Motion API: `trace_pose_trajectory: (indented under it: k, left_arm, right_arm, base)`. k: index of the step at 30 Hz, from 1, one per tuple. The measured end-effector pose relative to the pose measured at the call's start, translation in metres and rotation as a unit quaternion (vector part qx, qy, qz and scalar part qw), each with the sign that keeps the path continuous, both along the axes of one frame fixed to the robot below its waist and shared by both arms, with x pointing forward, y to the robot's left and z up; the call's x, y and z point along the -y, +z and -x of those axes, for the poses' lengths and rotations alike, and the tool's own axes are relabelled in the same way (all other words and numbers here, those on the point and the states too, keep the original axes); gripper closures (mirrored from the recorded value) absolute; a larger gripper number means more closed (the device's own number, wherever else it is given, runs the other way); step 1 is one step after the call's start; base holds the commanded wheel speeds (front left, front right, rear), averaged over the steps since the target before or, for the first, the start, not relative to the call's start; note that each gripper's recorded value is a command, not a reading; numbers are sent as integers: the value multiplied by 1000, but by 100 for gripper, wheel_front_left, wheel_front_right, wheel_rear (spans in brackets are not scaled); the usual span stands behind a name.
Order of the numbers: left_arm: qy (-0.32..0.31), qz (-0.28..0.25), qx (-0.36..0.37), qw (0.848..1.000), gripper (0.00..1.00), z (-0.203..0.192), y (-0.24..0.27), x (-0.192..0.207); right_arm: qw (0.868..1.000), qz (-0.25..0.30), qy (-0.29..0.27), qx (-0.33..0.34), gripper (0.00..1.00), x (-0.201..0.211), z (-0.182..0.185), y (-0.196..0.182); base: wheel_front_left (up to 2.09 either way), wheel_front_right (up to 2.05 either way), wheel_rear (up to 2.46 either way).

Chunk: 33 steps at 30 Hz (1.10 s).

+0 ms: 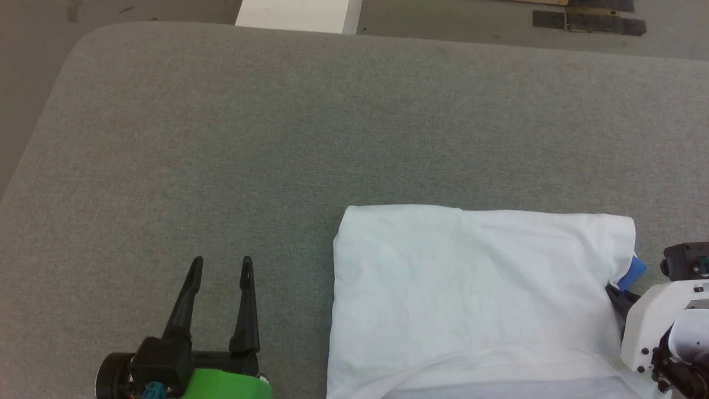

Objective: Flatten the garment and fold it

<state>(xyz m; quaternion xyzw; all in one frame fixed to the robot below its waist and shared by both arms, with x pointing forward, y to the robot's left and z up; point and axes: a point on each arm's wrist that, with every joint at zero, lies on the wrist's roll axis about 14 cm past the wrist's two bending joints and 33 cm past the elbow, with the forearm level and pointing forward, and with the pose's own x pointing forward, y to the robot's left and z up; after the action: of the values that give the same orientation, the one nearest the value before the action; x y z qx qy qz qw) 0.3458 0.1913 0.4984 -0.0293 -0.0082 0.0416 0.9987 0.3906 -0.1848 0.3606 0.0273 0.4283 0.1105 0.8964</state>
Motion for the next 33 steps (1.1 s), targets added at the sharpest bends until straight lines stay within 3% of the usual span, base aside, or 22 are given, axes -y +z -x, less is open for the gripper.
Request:
trace_pose_trajectory:
  k: [6,14,18,23,33]
  left_arm:
    - [-6,4,15,1000,0,2,8,3]
    - [-14,11,29,999,0,7,16,8]
    - [-16,13,33,999,0,12,18,10]
    - [-23,18,37,999,0,18,20,14]
    - [-42,26,41,998,0,29,21,26]
  right_arm:
    - [999,4,-48,25,100,25,-1,12]
    - [985,85,-143,44,100,121,19,43]
    - [981,101,-151,66,100,134,22,63]
    - [987,75,-112,89,100,100,18,83]
    - [996,-11,33,81,100,-24,28,102]
  base:
    - [0,0,0]
    - [0,0,0]
    - [0,0,0]
    - [0,0,0]
    - [0,0,0]
